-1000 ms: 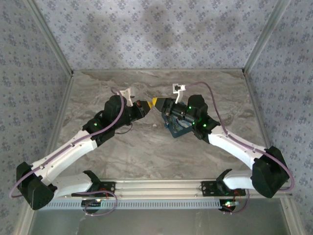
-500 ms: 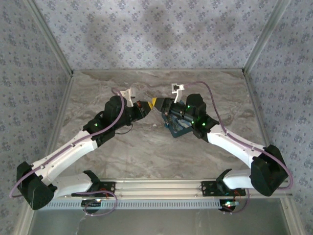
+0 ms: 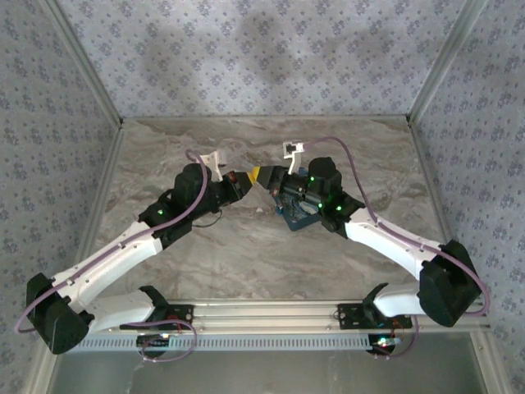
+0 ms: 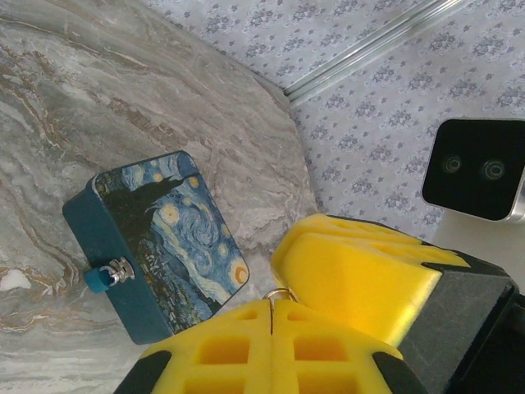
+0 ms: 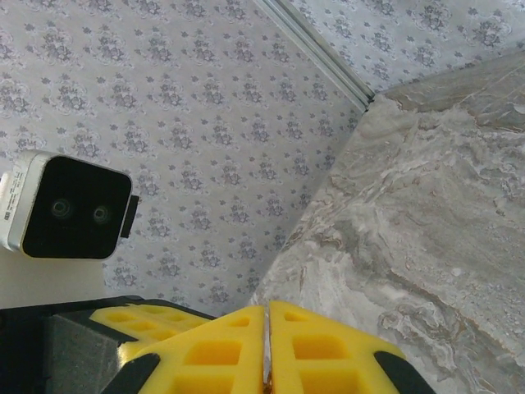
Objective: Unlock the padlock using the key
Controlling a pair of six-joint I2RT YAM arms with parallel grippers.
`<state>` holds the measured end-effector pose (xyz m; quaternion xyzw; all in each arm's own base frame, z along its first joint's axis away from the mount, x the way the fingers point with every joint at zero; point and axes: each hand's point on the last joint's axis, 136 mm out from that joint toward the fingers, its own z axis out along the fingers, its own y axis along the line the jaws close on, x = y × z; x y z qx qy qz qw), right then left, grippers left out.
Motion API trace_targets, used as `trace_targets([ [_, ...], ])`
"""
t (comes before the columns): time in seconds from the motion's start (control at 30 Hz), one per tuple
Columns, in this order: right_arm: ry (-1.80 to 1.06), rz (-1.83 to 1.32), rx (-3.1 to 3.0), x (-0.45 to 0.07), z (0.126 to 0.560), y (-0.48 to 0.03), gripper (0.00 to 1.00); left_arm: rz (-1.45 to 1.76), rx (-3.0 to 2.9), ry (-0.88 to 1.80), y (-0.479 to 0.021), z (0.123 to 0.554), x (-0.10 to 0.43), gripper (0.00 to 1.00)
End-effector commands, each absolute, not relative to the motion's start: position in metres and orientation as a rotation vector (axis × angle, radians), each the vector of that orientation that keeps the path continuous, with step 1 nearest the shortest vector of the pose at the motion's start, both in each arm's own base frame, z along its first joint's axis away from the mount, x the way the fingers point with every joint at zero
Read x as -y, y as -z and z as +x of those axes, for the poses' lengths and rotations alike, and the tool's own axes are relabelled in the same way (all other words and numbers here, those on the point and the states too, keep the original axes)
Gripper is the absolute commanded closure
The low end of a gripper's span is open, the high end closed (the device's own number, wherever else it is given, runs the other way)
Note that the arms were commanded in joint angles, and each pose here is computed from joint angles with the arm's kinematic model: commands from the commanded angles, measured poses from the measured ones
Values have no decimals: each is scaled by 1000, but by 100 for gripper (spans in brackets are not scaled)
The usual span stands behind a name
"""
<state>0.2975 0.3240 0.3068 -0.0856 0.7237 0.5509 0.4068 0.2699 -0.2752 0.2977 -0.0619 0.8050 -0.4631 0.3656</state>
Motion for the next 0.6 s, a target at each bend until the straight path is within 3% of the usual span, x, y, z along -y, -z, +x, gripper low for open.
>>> trace_targets([
  [0.0,-1371,-222,-1805,-320,302,-318,92,-160,-2005,1225,-316,267,273,100],
  [0.13,-1374,-230,-1811,-317,303,-318,97,-159,-2013,1215,-313,267,272,100],
  [0.27,-1376,-260,-1831,-312,305,-319,99,-149,-2016,1194,-313,266,268,79],
  [0.4,-1429,-321,-1860,-306,303,-321,100,-104,-2002,1181,-322,264,260,69],
  [0.57,-1518,-442,-1884,-301,291,-330,100,38,-1977,1312,-338,260,263,68],
])
